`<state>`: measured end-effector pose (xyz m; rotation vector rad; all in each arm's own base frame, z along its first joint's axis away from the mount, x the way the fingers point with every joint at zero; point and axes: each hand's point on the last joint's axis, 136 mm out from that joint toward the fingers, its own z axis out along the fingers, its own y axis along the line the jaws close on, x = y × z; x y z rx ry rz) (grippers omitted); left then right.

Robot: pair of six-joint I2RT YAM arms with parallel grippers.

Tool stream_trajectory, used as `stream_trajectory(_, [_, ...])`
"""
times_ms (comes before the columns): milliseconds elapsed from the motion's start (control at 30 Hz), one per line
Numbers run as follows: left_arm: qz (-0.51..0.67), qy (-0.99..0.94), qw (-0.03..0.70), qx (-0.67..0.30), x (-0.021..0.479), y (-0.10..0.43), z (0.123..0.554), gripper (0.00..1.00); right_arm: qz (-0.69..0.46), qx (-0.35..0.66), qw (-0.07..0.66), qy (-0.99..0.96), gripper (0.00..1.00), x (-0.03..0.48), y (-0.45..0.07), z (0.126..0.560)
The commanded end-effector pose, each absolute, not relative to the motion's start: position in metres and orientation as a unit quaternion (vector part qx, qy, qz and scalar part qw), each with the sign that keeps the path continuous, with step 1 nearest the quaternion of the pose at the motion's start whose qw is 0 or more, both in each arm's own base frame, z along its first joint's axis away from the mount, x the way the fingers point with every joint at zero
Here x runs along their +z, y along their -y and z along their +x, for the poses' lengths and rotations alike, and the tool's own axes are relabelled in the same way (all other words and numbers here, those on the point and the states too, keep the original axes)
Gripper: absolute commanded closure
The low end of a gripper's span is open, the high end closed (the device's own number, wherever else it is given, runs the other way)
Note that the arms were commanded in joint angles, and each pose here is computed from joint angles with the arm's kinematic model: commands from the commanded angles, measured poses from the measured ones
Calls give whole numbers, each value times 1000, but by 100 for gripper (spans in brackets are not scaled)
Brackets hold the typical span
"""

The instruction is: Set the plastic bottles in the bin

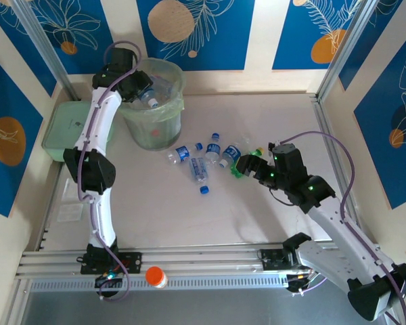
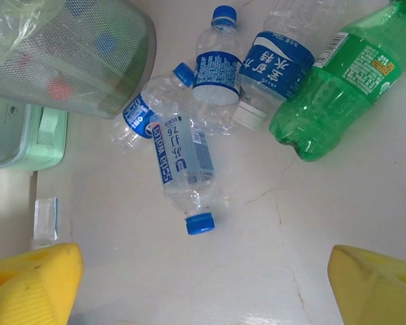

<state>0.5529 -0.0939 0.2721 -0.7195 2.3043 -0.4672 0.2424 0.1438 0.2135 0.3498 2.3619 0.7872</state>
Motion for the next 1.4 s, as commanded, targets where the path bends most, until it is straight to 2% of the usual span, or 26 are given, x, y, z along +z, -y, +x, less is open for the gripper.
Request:
stream_trajectory(0, [-310,-877,329,-164,264,75,549,55,138,298,306,-894,7,210,-143,242])
stream_trajectory(100, [-316,-875,322,-174,260,73,548,47,139,300,305,-893,7,210,-144,243])
stream_trajectory(233, [-303,-873,329,-193,272,79,548,32,136,303,307,-892,7,214,-145,243])
stream_trajectory(400, [-294,-864,358,-196,303,75,542,25,132,303,315,-890,7,222,-144,241])
stream_trajectory(867, [-240,-853,399,-235,374,84,492,22,113,301,343,-883,7,248,-138,231])
stream_trajectory(1067, [-192,-848,423,-253,392,105,444,23,112,294,342,-886,7,249,-135,228])
stream_trajectory(1367, [-91,-861,419,-272,381,143,365,28,103,279,326,-897,9,244,-136,227])
